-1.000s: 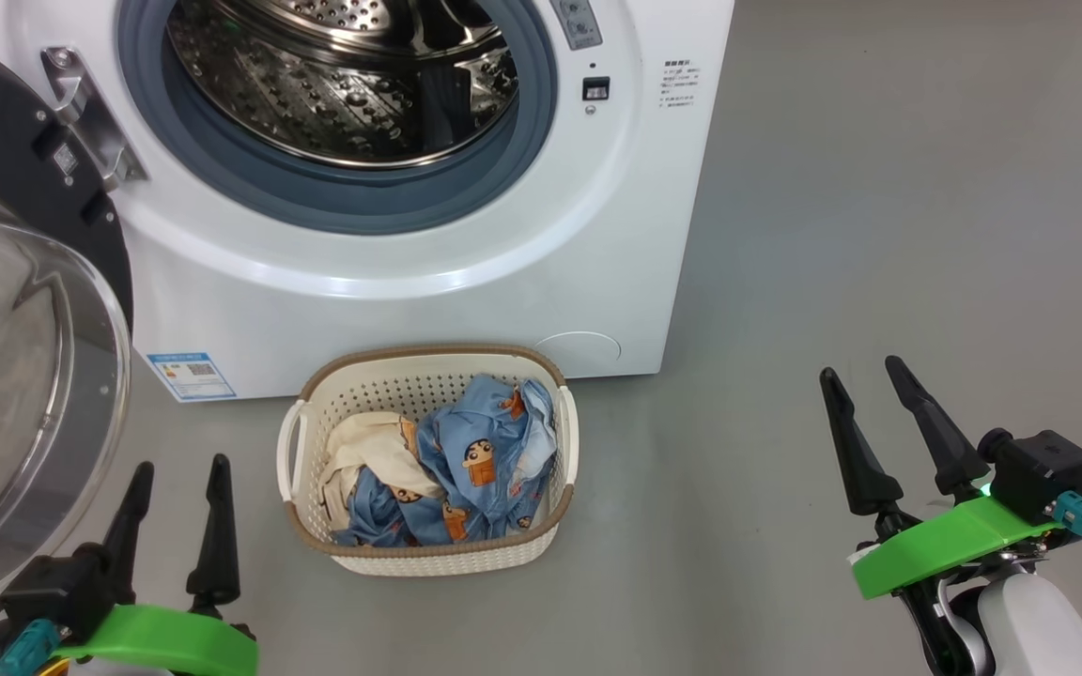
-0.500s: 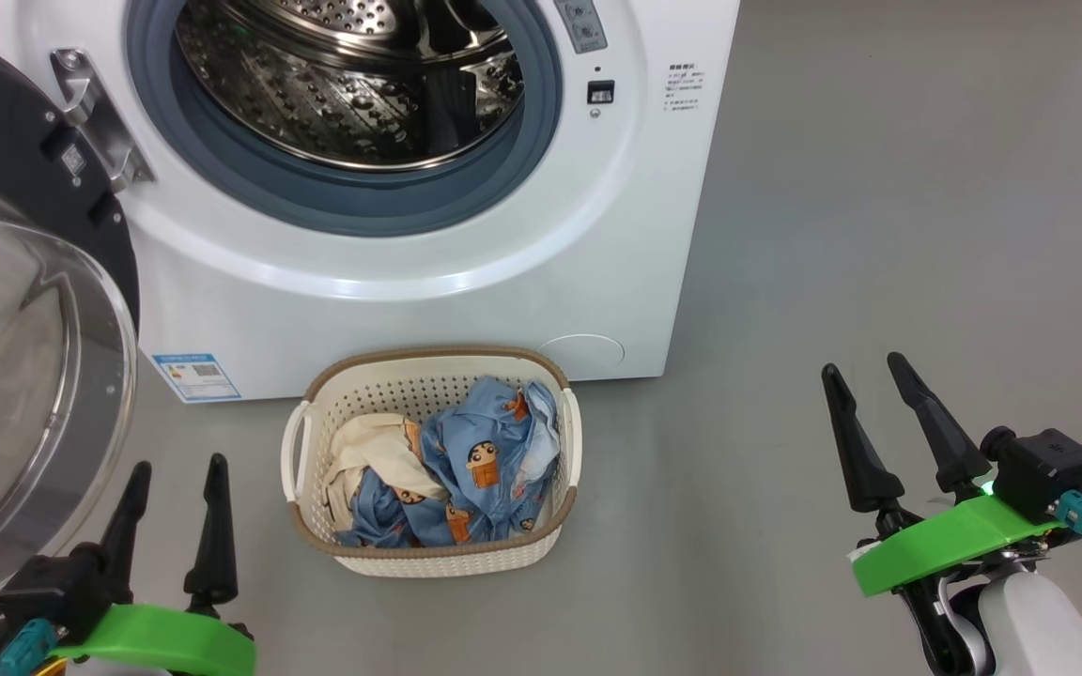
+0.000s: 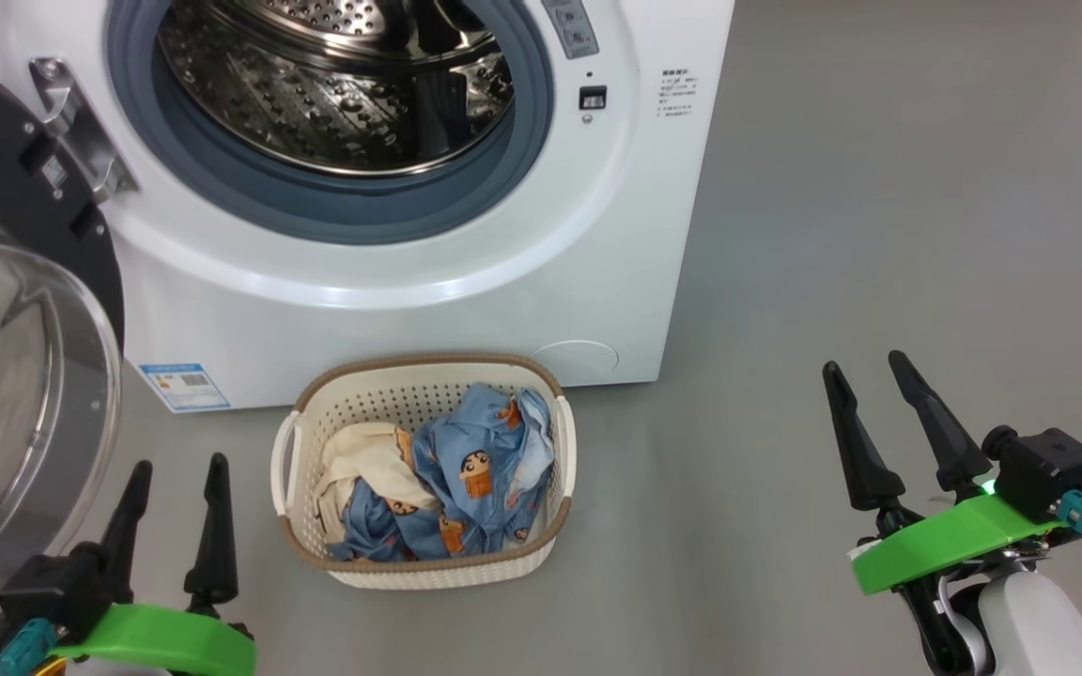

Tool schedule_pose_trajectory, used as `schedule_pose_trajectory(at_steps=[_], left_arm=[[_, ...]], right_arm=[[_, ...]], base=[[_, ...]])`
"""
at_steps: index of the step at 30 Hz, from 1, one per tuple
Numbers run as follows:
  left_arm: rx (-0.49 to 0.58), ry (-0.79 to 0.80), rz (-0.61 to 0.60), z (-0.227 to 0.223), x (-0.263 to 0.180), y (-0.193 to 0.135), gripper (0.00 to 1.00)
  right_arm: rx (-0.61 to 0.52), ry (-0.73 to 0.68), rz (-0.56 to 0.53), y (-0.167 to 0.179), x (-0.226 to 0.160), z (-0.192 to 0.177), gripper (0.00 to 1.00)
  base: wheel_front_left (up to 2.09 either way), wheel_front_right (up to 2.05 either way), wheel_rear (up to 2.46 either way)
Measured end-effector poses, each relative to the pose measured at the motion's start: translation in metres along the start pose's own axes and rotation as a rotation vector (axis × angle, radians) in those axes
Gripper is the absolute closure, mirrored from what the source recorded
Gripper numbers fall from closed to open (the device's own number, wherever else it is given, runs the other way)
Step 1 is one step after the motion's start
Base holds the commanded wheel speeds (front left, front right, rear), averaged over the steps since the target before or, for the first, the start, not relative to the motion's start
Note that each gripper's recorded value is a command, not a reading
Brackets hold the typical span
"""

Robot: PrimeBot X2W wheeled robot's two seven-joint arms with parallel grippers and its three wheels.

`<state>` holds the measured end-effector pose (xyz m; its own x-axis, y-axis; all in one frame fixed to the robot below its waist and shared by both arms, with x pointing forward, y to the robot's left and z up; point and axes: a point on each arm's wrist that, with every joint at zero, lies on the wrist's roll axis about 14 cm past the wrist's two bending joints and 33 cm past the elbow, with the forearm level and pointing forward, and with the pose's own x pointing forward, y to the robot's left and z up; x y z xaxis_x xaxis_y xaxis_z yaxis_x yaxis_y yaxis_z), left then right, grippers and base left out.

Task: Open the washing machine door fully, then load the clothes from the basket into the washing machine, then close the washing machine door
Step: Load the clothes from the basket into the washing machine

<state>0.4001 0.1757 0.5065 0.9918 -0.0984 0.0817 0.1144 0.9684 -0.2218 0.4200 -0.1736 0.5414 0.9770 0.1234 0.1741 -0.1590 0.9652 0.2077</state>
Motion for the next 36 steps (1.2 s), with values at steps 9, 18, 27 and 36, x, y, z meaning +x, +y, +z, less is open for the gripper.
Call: schedule_pose_trajectory(at_steps=[9, 18, 27, 36], left_arm=[[-0.001, 0.006, 0.004, -0.0022, 0.001, 0.0016, 0.0], [-0.002, 0.011, 0.007, -0.0044, 0.0019, 0.0026, 0.0], [-0.003, 0.019, 0.012, -0.0072, 0.0027, 0.0041, 0.0], [-0.01, 0.005, 0.02, -0.0039, 0.0077, 0.0057, 0.0]], right_arm=[[0.0, 0.0, -0.01, -0.0038, 0.0011, -0.0008, 0.0], [0.002, 0.003, -0.017, -0.0057, 0.0016, -0.0025, 0.0], [0.002, 0.009, -0.017, -0.0061, 0.0026, -0.005, 0.0], [0.003, 0.014, -0.016, -0.006, 0.0043, -0.0076, 0.0]], base=[[1.03, -1.03, 0.0], [1.02, -1.02, 0.0], [1.0, -1.0, 0.0], [0.42, -0.42, 0.0]])
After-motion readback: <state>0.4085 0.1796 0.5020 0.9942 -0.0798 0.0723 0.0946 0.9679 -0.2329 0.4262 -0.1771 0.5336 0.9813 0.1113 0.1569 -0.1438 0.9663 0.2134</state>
